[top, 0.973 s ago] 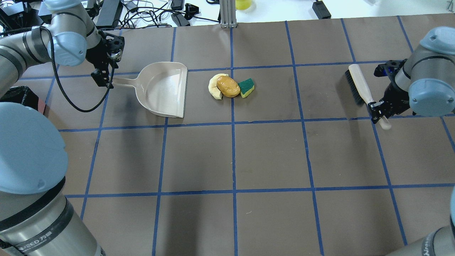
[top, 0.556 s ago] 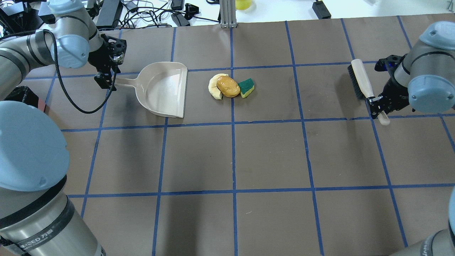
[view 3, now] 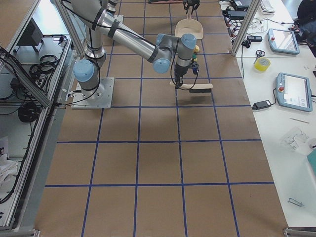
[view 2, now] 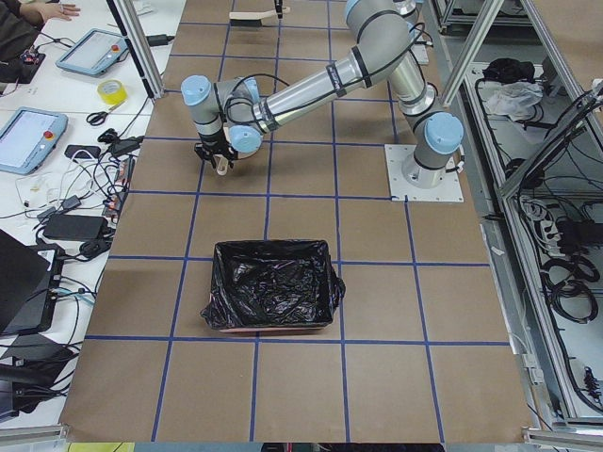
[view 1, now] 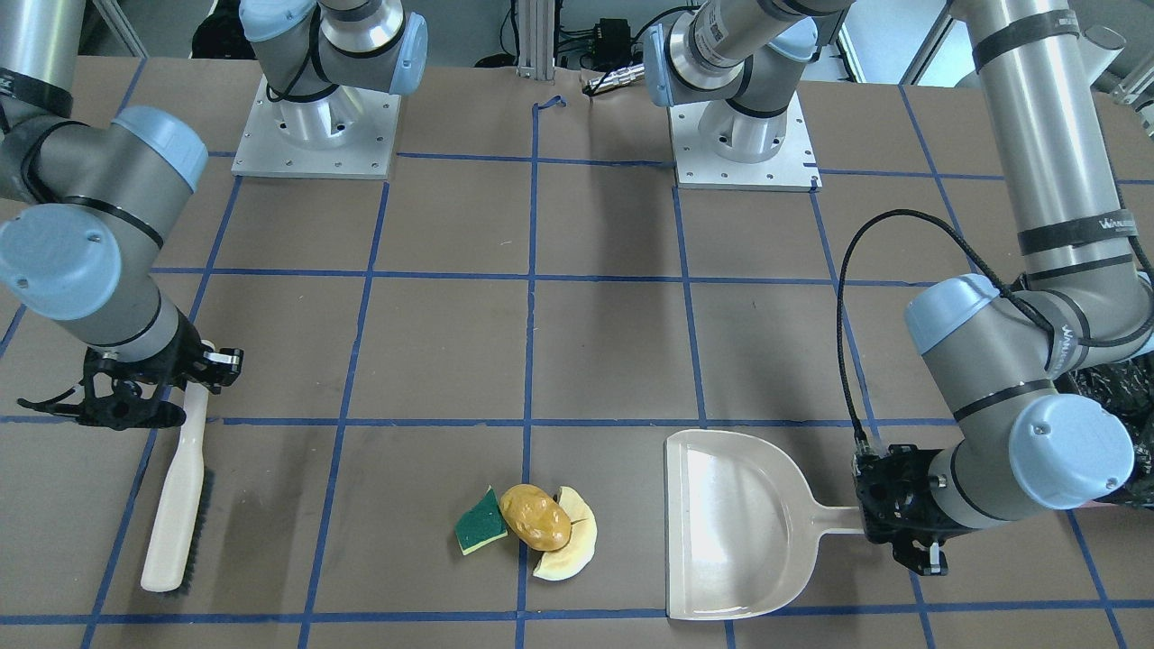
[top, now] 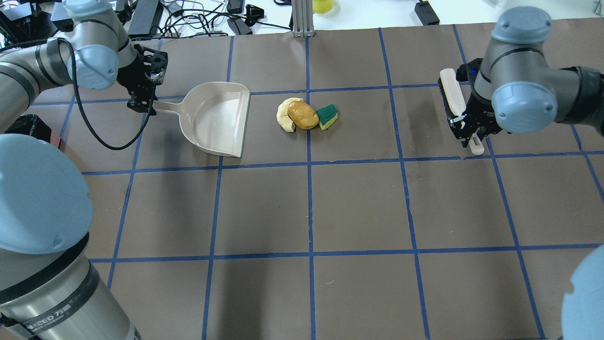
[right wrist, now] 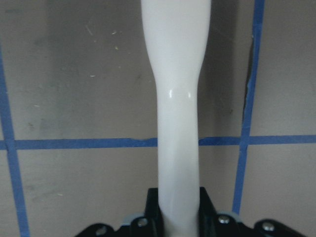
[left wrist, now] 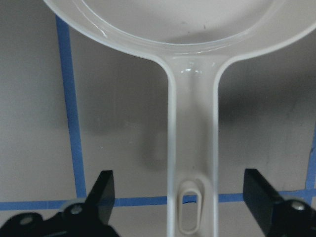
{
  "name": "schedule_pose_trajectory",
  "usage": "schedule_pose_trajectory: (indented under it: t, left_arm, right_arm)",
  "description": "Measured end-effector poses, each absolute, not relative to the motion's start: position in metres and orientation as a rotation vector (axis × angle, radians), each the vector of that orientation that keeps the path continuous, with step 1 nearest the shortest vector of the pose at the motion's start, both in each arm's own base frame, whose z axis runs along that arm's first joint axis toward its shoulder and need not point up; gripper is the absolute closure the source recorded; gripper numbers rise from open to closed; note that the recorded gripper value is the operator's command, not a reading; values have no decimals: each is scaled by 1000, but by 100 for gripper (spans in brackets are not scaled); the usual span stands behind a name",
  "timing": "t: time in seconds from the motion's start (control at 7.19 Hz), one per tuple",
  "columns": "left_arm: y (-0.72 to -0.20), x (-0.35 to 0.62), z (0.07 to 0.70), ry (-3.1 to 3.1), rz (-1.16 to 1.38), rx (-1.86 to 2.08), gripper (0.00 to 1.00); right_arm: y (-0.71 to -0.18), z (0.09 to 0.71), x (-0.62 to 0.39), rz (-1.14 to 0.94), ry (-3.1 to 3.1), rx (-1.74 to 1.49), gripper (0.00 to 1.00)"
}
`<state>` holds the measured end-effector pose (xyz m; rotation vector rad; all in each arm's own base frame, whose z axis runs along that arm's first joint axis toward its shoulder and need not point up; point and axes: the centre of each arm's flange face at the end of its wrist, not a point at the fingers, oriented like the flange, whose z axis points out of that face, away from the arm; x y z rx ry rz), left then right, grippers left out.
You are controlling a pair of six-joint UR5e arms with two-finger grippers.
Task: Sweep and dump trash into bin
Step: 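Lift the brush with the right gripper and carry it behind the trash pile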
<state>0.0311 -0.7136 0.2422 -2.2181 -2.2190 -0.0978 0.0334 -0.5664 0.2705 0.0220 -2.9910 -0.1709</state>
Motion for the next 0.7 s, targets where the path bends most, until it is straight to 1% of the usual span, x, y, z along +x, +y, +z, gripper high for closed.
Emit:
schedule_pose_trajectory:
  t: [0.14, 0.42, 0.7]
  left_arm:
    - [-713, 30, 242, -2217, -96, -2217, 81]
    - [-713, 27, 242, -2216, -93, -2215, 95]
    - [-712, 24, 246, -2215, -116, -2217, 97]
  right_arm:
    - [-566, 277, 72, -202, -2953, 11, 100]
    - [-555, 287, 141, -239, -2886, 16, 100]
    - [-543, 291, 186, -281, -2870, -85, 100]
